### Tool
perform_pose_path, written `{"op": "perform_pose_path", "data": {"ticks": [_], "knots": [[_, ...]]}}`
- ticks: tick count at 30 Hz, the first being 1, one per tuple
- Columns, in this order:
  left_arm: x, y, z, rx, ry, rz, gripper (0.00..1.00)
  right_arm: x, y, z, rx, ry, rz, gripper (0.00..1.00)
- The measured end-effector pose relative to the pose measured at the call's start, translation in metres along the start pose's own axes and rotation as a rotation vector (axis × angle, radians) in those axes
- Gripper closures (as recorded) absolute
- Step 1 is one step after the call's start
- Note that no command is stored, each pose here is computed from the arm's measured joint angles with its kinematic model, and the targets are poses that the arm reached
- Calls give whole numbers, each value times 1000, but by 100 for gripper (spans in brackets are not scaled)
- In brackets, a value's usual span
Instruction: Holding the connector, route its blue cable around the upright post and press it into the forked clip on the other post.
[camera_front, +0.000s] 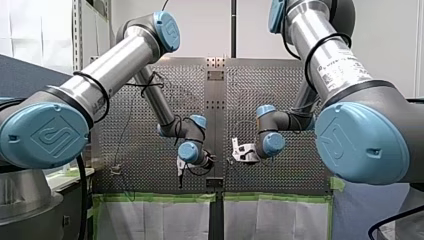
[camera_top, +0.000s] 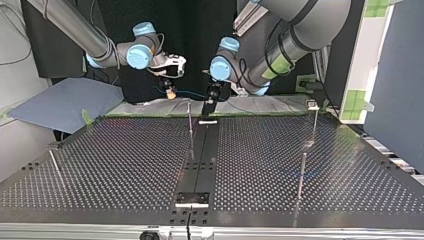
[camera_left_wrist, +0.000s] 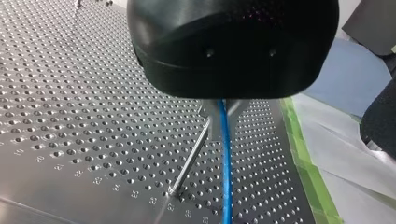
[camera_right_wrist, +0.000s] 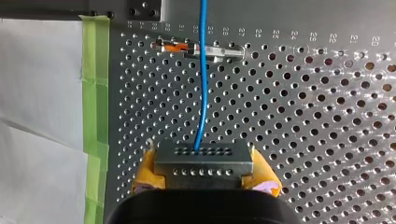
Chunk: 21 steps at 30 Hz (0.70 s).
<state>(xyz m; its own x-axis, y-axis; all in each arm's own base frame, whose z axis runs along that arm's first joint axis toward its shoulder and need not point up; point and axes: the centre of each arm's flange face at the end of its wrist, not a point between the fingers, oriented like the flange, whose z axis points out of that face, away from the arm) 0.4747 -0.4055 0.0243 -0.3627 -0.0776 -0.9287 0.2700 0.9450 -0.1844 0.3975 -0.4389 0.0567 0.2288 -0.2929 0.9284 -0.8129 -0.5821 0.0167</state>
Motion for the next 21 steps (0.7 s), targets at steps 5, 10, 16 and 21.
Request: {"op": "perform_pose_path", "data": {"ticks": [5,10,16,21], "knots": [[1,-2,-1,-1,1,12,100,0,3,0,-16,-1,16,100],[8,-5,-5,-1,9,19,100,0,8,1,-38,-2,32,100],[13,-9,-7,-8,4,23,100,0,13,1,-60,-2,45,100],[13,-11,-7,-10,-1,23,100,-2,13,0,-64,-7,47,100]]}}
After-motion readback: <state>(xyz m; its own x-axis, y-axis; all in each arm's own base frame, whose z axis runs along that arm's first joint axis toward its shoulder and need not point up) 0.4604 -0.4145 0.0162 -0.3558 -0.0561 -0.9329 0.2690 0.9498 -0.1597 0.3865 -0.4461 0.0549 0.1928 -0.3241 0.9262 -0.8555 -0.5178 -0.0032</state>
